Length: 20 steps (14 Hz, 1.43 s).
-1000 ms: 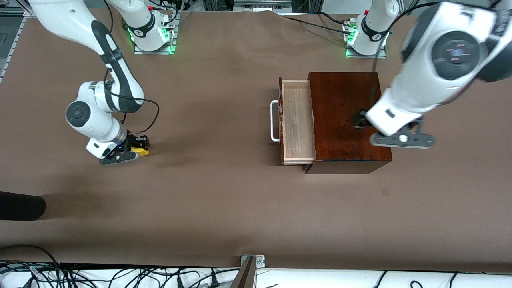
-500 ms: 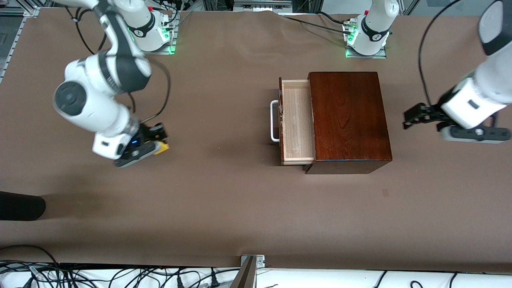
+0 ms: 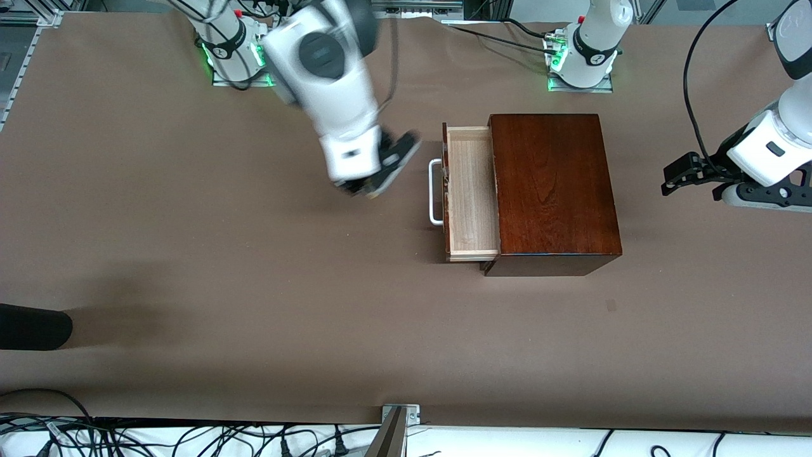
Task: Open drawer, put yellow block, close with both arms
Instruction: 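Carry the yellow cube with the right gripper over the open drawer, then lower the cube into the drawer and open the right gripper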
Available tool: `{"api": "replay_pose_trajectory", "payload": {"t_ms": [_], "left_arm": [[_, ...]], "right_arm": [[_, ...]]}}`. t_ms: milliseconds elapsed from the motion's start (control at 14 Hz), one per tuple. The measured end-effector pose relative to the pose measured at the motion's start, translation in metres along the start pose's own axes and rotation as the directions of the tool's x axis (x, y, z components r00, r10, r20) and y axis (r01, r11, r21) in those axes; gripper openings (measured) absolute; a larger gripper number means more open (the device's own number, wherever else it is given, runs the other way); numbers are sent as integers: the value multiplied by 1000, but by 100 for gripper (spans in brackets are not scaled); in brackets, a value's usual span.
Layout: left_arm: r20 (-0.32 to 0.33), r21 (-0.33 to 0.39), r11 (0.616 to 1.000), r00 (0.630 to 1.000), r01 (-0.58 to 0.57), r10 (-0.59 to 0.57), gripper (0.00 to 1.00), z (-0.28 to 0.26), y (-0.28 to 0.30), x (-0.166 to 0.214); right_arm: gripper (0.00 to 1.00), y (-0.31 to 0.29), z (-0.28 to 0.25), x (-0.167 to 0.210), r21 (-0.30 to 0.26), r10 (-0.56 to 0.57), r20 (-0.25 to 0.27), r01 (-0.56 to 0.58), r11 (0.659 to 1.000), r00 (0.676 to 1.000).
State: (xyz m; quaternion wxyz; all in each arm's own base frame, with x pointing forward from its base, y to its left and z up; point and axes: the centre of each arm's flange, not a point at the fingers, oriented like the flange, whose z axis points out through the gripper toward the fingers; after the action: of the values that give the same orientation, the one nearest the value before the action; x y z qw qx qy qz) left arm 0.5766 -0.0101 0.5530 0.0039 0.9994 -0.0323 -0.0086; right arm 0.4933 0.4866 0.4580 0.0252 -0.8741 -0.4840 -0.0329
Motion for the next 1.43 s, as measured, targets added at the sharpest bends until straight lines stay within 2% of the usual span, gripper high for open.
{"api": "replay_pose_trajectory", "payload": {"t_ms": [214, 429, 571, 786, 1000, 1143, 1429], "left_arm": [[-2, 0, 1000, 1000, -13, 13, 100, -1, 9, 0], [-8, 0, 1000, 1000, -13, 13, 100, -4, 15, 1], [-9, 0, 1000, 1000, -14, 14, 100, -5, 20, 1], [-10, 0, 1000, 1000, -18, 18, 100, -5, 23, 1], [-10, 0, 1000, 1000, -18, 18, 100, -5, 23, 1], [-10, 0, 1000, 1000, -18, 18, 100, -5, 23, 1], [-12, 0, 1000, 1000, -19, 19, 100, -6, 24, 1]], "right_arm": [[56, -85, -2, 38, -36, -138, -25, 137, 990, 990], [56, -120, 2, 64, -73, -204, -53, 199, 977, 978], [56, -135, 23, 73, -98, -244, -35, 240, 966, 969], [56, -158, 60, 80, -102, -318, -3, 316, 943, 948], [56, -174, 93, 84, -129, -400, 26, 400, 907, 916], [56, -172, 112, 86, -130, -448, 31, 448, 885, 894], [56, -166, 130, 91, -140, -475, 18, 473, 870, 880]]}}
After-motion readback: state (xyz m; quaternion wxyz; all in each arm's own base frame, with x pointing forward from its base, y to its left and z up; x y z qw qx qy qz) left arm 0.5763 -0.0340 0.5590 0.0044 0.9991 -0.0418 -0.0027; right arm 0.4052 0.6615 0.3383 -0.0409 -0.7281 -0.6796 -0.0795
